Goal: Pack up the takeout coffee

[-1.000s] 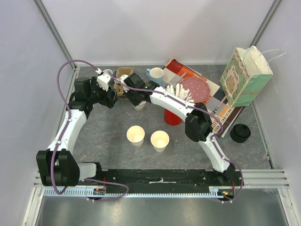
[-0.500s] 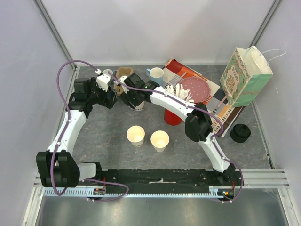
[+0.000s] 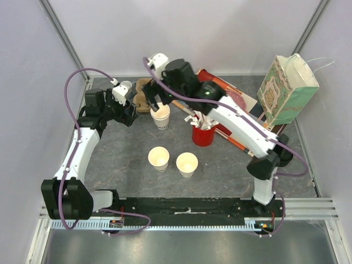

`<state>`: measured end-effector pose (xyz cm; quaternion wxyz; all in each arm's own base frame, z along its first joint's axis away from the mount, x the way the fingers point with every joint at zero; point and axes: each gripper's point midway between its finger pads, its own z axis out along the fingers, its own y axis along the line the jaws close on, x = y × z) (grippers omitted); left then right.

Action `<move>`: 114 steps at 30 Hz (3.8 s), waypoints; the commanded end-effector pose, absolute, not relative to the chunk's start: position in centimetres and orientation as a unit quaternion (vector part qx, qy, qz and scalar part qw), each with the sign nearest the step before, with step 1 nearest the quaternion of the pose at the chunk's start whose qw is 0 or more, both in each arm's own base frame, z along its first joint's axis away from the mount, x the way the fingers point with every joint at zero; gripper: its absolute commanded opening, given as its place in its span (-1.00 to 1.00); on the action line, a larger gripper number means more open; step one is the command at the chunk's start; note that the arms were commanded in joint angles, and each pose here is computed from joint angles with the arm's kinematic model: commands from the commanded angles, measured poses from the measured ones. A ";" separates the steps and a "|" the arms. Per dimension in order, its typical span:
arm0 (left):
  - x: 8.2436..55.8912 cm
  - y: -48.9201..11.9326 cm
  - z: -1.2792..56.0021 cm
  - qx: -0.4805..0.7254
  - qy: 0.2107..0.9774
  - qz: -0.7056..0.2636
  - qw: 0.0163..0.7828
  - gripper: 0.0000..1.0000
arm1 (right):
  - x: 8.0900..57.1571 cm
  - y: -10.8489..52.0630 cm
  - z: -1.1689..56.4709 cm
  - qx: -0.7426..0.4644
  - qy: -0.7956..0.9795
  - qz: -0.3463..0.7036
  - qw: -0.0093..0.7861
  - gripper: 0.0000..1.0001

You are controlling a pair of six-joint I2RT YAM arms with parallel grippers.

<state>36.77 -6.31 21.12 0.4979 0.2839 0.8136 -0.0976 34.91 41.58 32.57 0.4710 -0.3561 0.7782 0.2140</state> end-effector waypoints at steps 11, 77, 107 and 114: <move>35.4 -8.5 22.6 0.298 0.800 -0.159 0.495 0.96 | 34.7 17.3 36.4 -0.073 0.847 0.044 0.525 0.80; 33.7 -10.3 21.3 0.317 0.802 -0.225 0.452 0.82 | 25.6 -15.1 10.8 0.503 0.827 -0.089 0.233 0.92; 33.9 -10.2 20.9 0.321 0.804 -0.224 0.447 0.82 | 26.7 -5.8 14.2 0.358 0.902 -0.073 0.230 0.63; 34.3 -9.7 20.7 0.321 0.807 -0.211 0.448 0.82 | 23.8 3.3 12.6 0.289 0.932 -0.032 0.215 0.58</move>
